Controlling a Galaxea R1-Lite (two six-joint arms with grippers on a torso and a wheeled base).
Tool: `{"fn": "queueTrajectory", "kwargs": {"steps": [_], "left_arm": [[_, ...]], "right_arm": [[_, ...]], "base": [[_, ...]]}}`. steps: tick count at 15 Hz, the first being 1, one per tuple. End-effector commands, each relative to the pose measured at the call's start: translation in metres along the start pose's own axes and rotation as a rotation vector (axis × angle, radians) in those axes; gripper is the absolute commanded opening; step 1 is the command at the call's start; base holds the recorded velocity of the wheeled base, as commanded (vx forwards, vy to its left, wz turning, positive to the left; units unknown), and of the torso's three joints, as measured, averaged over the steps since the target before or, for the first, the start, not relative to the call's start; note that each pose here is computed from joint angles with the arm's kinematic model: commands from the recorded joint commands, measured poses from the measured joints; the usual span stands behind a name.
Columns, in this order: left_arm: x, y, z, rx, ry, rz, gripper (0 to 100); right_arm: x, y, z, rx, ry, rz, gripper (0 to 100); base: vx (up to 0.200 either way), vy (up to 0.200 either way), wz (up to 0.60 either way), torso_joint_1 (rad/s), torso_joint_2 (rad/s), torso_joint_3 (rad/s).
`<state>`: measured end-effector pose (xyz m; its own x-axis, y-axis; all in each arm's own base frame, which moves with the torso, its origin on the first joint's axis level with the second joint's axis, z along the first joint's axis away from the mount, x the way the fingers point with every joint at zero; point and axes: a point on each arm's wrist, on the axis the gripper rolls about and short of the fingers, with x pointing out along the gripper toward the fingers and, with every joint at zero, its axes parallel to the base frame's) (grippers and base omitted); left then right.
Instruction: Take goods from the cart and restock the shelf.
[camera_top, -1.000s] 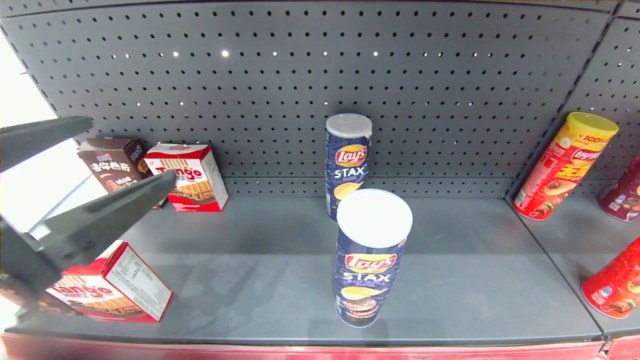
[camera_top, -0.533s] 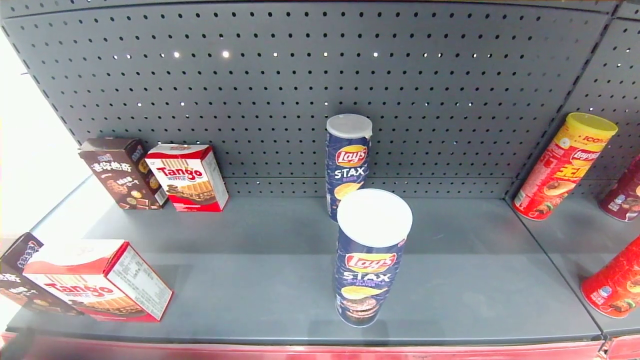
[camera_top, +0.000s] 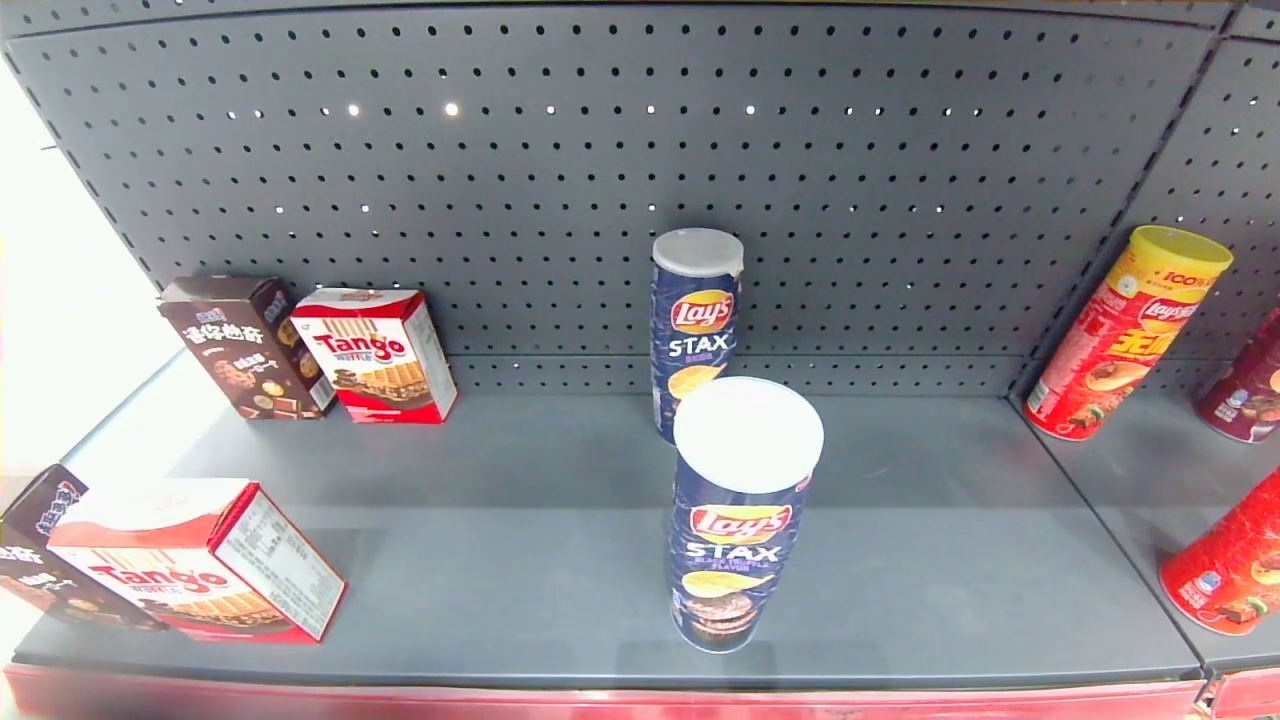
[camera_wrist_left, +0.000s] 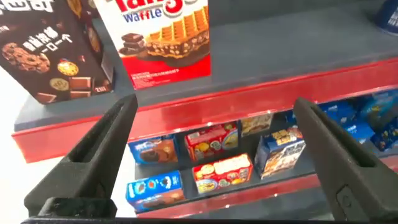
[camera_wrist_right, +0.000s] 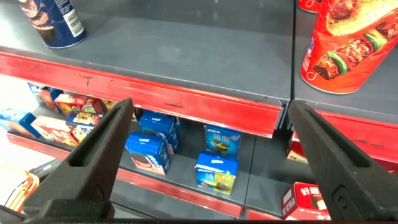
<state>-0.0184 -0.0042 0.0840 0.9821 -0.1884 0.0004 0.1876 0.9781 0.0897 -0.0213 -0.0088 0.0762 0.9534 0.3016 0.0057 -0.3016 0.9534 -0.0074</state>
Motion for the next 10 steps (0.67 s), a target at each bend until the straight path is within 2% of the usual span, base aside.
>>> {"fn": "queueTrajectory", "kwargs": {"steps": [1,5,6,7,8,10], "left_arm": [[-0.0041,-0.0011,-0.0026,0.003,-0.044,0.011,100],[-0.0045,-0.0015,-0.0027,-0.022,-0.05,-0.005,100],[-0.0046,-0.0007,-0.0037,0.005,-0.039,0.037,100],[-0.0049,0.0028,-0.0072,0.034,0.009,0.2,100],[-0.0051,0.0035,-0.0075,0.003,0.013,0.235,100],[-0.0049,0.0026,-0.0087,-0.006,0.021,0.199,100]], "right_arm": [[0.0001,0.0,0.0,0.0,0.001,0.002,100],[0.0001,0.0,0.0,0.0,0.001,0.0,100],[0.0001,0.0,0.0,0.0,0.001,0.0,100],[0.0001,0.0,0.0,0.0,0.001,0.0,100],[0.0001,0.0,0.0,0.0,0.001,0.0,100],[0.0001,0.0,0.0,0.0,0.001,0.0,100]], "base": [[0.0,0.0,0.0,0.0,0.0,0.0],[0.0,0.0,0.0,0.0,0.0,0.0],[0.0,0.0,0.0,0.0,0.0,0.0],[0.0,0.0,0.0,0.0,0.0,0.0],[0.0,0.0,0.0,0.0,0.0,0.0],[0.0,0.0,0.0,0.0,0.0,0.0]]}}
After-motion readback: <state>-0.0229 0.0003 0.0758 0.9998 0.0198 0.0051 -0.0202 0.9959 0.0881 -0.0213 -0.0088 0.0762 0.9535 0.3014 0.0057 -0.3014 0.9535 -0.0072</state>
